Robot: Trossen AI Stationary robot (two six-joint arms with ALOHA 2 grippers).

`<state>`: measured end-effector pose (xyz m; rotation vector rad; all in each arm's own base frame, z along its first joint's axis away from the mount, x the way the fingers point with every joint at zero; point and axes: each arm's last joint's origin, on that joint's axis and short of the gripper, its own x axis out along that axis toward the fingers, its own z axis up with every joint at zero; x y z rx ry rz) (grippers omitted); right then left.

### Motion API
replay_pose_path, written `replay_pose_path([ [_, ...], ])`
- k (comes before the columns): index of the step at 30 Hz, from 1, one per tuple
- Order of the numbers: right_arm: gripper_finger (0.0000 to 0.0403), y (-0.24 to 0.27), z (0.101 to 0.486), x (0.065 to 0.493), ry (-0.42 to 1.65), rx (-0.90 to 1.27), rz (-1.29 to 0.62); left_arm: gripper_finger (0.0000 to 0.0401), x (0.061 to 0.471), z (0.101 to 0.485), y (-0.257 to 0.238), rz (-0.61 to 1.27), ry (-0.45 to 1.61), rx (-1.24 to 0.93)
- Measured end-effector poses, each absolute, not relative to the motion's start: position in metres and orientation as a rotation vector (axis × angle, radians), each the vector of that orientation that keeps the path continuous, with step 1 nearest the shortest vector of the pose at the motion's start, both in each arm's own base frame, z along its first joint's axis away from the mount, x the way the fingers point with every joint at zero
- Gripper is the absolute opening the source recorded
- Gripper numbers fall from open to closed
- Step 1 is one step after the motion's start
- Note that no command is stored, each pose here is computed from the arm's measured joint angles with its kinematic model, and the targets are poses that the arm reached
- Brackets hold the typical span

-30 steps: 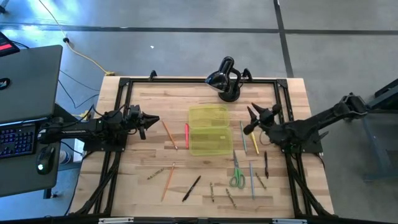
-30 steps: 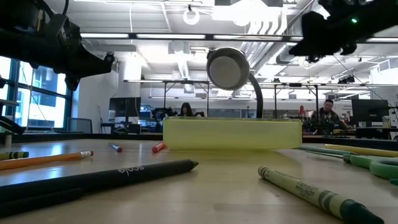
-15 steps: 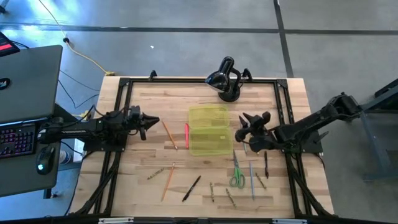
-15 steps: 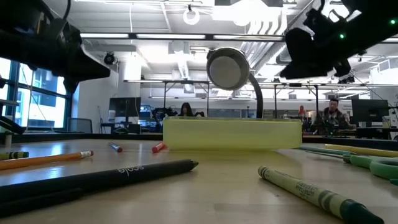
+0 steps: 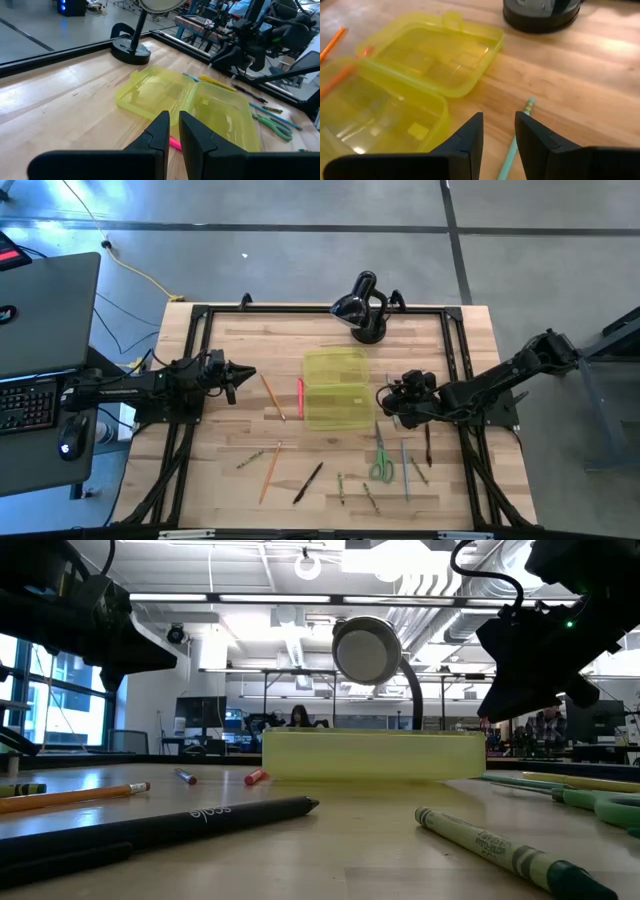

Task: Pick & place school supplies into a supply box
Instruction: Put the top orange pencil into the yellow school supply box

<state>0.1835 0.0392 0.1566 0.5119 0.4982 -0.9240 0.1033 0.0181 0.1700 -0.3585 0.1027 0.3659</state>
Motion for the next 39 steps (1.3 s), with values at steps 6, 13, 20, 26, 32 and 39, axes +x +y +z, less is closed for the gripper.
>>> replay_pose_path([
  [6,0.0092,0.034,0.155,0.179,0.531,0.402,-0.964,0.0074,0.103,0.17,0.018,0.369,0.1,-0.358],
  [13,0.0092,0.022,0.159,0.188,0.499,0.321,-0.99,0.0074,0.103,0.172,0.02,0.424,0.043,-0.47],
  [20,0.0092,0.01,0.163,0.195,0.482,0.288,-1.001,0.0074,0.104,0.169,0.02,0.455,0.049,-0.557],
  [26,0.0092,0.004,0.167,0.201,0.441,0.294,-1.003,0.0074,0.109,0.163,0.02,0.448,0.115,-0.62],
  [32,0.0092,0.001,0.172,0.208,0.403,0.293,-0.967,0.0074,0.12,0.165,0.017,0.277,0.166,-0.431],
  [39,0.0092,-0.002,0.176,0.213,0.388,0.273,-0.931,0.0074,0.131,0.189,0.012,0.017,0.067,-0.277],
])
